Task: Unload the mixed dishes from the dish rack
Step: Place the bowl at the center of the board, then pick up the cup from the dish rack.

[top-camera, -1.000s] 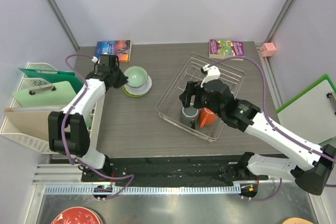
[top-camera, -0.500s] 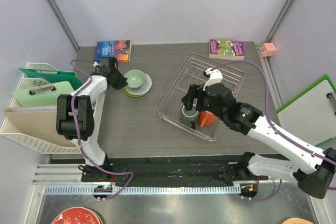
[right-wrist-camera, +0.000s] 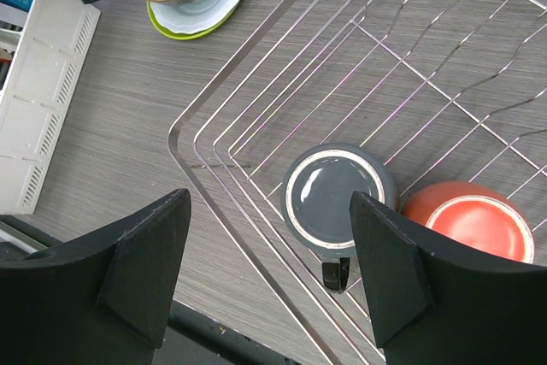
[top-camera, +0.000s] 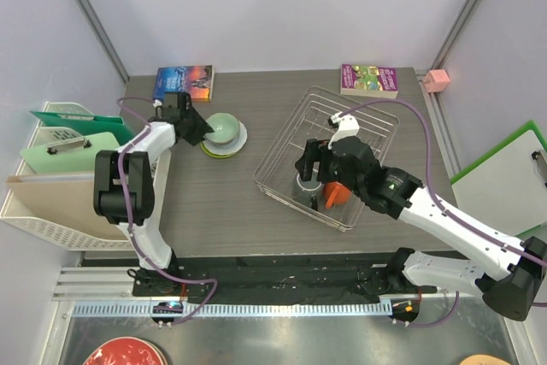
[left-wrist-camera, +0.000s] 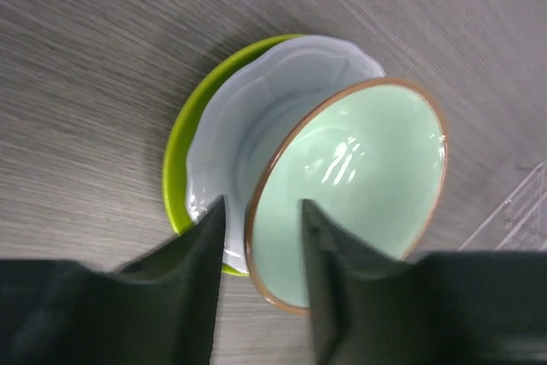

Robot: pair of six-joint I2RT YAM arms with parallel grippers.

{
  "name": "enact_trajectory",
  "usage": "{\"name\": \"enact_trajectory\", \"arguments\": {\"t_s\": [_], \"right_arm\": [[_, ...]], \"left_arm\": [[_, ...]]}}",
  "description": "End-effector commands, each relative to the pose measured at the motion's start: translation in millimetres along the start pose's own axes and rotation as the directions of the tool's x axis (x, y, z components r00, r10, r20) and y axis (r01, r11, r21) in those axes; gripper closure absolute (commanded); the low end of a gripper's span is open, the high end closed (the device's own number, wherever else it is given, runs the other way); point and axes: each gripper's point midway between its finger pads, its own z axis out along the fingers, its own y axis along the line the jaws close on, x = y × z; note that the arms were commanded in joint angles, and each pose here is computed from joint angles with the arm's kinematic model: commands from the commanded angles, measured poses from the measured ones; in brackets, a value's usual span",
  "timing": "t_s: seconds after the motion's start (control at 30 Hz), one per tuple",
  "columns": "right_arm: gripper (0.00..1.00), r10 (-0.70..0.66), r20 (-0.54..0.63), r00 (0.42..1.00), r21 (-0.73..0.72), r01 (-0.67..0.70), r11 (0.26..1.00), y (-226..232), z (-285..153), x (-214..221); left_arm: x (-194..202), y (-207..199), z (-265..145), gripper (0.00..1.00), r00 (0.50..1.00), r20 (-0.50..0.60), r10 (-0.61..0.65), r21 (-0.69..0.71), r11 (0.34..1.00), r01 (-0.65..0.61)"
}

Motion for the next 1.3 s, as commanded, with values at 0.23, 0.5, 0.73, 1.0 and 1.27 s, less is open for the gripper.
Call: {"name": "enact_trajectory", "arguments": {"t_s": [0.23, 0.5, 0.73, 1.0, 1.27], "right_arm": [[0.19, -0.010, 0.077, 0.997, 0.144, -0.001, 0.990, -27.4, -1.8, -12.3], [0.21, 0.095, 0.043, 0.995, 0.266, -0.103, 0.958, -56.2, -13.1, 9.4], [0.14, 0.201, 0.151, 0.968, 0.281, -0.237, 0.930, -73.2, -53.1, -2.0], [0.00, 0.296, 0.221, 0.929, 0.152, -0.332, 0.931, -58.7, -73.8, -22.3], [0.00, 0.175, 0.181, 0.968, 0.524, -0.245, 0.815, -113.0, -71.3, -3.1]], "left_arm": [[-55.8, -51.0, -97.4, 0.42, 0.976, 0.216, -0.017, 0.131, 0.991, -0.011], [-43.0, -87.4, -183.5, 0.42, 0.935, 0.347, 0.069, 0.217, 0.964, -0.152], [47.5, -140.4, -219.9, 0.38, 0.886, 0.351, 0.303, 0.323, 0.849, -0.419], [130.2, -147.1, -225.8, 0.00, 0.899, 0.258, 0.353, 0.411, 0.802, -0.433], [182.9, -142.2, -214.0, 0.00, 0.827, 0.274, 0.491, 0.184, 0.817, -0.547]]}}
